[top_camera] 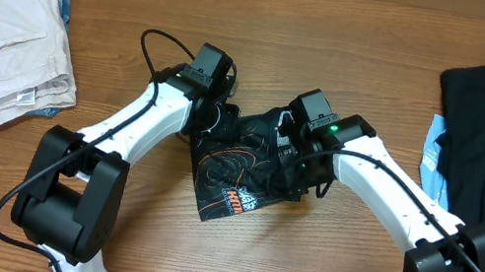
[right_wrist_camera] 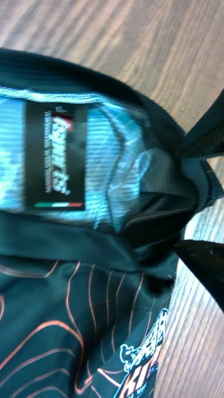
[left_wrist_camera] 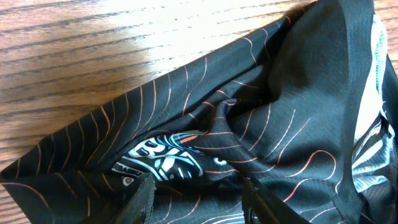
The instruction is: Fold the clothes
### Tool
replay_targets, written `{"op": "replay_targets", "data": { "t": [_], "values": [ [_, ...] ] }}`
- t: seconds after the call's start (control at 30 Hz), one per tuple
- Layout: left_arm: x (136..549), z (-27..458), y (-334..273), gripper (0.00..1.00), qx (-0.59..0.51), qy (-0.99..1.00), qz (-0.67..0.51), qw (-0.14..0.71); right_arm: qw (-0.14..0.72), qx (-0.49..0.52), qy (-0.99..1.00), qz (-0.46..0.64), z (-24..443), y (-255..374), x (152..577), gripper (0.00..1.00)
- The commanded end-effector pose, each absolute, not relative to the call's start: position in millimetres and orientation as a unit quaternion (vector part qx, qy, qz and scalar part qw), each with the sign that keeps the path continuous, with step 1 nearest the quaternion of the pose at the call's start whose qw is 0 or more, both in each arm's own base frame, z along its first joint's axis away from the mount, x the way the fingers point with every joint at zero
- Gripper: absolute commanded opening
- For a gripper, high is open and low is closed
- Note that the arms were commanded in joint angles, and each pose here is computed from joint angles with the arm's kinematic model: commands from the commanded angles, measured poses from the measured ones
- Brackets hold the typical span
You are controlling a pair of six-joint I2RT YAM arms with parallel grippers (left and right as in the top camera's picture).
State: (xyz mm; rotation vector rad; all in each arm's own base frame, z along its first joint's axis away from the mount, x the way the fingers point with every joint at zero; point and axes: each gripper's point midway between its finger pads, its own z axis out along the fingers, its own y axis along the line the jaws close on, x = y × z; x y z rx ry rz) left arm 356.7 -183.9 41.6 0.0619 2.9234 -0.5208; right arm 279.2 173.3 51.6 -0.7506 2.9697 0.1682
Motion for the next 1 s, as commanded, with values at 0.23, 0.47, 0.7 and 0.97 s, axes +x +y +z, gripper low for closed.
{"op": "replay_targets", "data": {
  "t": [0.23,0.47,0.7,0.97],
  "values": [
    [352.9,38.0,-189.1,0.50,0.036,0.980,-0.181,0.078,0.041,-0.287,0.956,0.055,46.6,175.0,281.9,0.48],
    [352.8,37.8,-188.9,0.50,0.036,0.980,-0.181,0.078,0.020,-0.286,0.957,0.050,29.0,174.2,280.8,0.15],
    [351.9,37.6,-188.7,0.50,0.036,0.980,-0.180,0.076,0.041,-0.173,0.984,-0.013,35.9,144.6,298.3,0.04],
    [351.7,37.0,-187.4,0.49,0.035,0.981,-0.176,0.076,0.056,-0.111,0.991,-0.042,40.0,117.8,311.0,0.04]
  ]
}}
